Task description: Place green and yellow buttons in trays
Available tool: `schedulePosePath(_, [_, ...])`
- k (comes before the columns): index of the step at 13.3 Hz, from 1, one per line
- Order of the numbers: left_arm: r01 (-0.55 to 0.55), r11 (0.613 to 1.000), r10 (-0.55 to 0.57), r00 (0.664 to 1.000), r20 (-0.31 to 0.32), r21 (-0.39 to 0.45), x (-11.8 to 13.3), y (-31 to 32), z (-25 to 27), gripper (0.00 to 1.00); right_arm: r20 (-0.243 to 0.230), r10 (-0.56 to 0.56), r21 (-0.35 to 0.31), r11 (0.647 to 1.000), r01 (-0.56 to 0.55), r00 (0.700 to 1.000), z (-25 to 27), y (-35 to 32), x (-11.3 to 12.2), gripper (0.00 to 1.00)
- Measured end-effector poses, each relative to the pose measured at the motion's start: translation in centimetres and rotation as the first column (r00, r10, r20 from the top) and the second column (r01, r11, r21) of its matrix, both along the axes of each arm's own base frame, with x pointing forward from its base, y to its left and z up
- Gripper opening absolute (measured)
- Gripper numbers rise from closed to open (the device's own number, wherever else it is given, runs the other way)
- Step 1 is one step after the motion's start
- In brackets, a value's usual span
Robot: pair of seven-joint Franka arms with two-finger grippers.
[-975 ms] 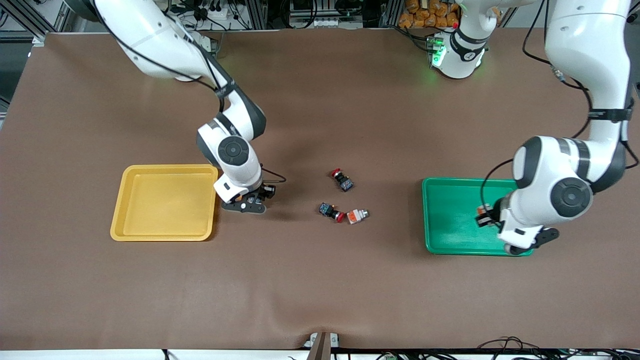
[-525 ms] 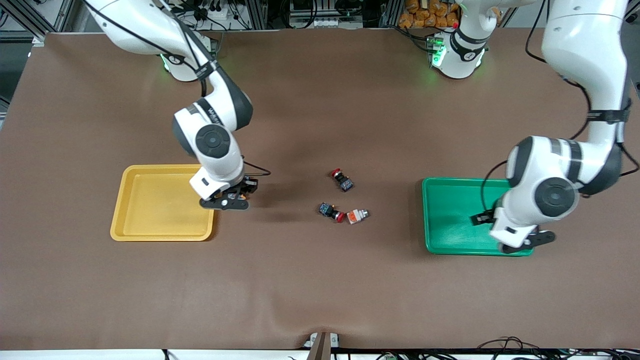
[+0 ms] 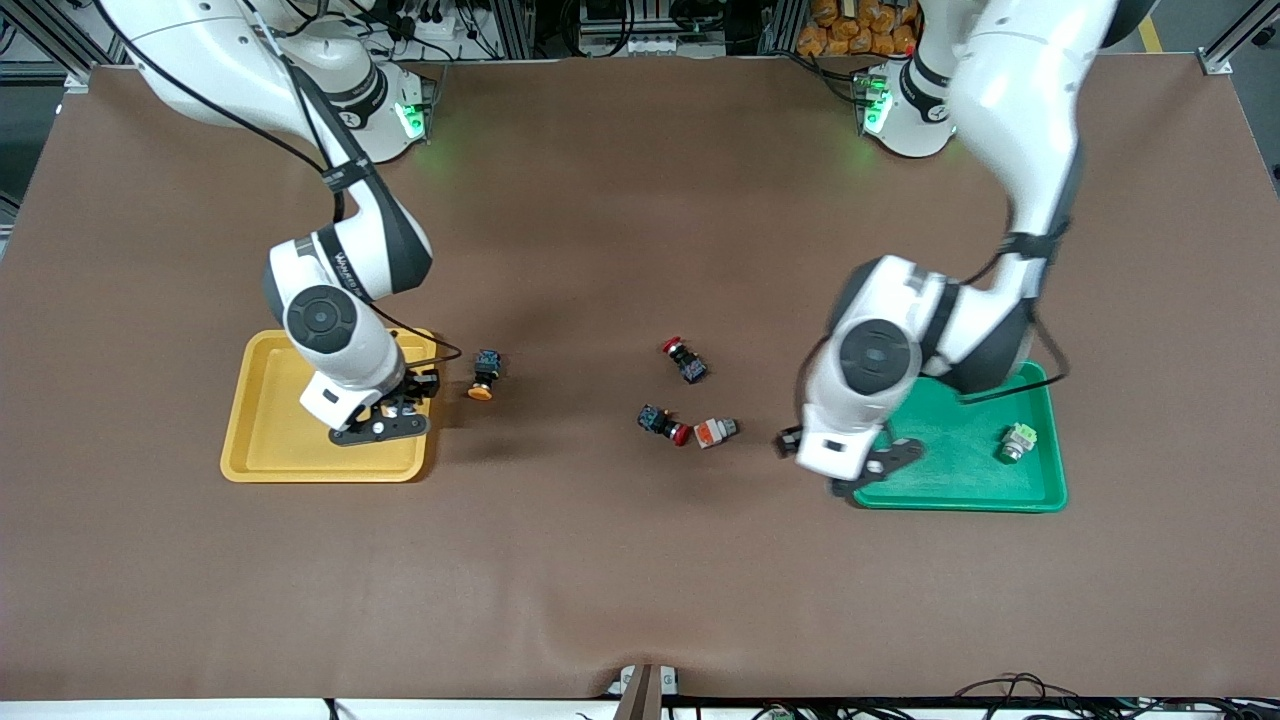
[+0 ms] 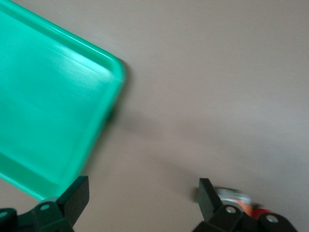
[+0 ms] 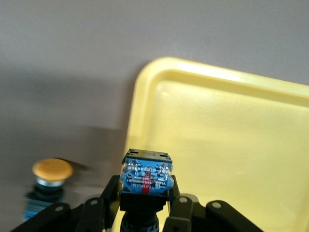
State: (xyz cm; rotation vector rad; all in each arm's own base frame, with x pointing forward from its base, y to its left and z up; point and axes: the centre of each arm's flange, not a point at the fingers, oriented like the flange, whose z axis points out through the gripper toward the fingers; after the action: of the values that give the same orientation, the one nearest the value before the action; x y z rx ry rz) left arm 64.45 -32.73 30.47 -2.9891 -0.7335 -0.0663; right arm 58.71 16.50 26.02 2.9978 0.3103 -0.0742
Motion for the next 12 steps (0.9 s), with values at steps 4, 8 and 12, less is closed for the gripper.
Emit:
schedulePosePath(4, [-0.191,0.979,0.196,0.979,0.061,-0.076,-1.1,-5.0,-2.7,1.00,0.048,0.054,0.031,0.998,-0.055,0.997,-3.1,-2.8,-1.4,0.43])
schedulePosePath(8, [-0.475,0.873,0.482,0.875,0.047,-0.113,-2.1,-7.0,-5.4,1.00,0.075,0.075,0.052,0.996,-0.079,0.994,-4.8,-3.0,-2.1,0.43])
schedulePosePath(12, [-0.725,0.677,0.731,0.682,0.001,-0.129,-3.1,-8.5,-6.4,1.00,0.109,0.104,0.067,0.991,-0.112,0.989,-6.6,-3.9,-1.8,0.43])
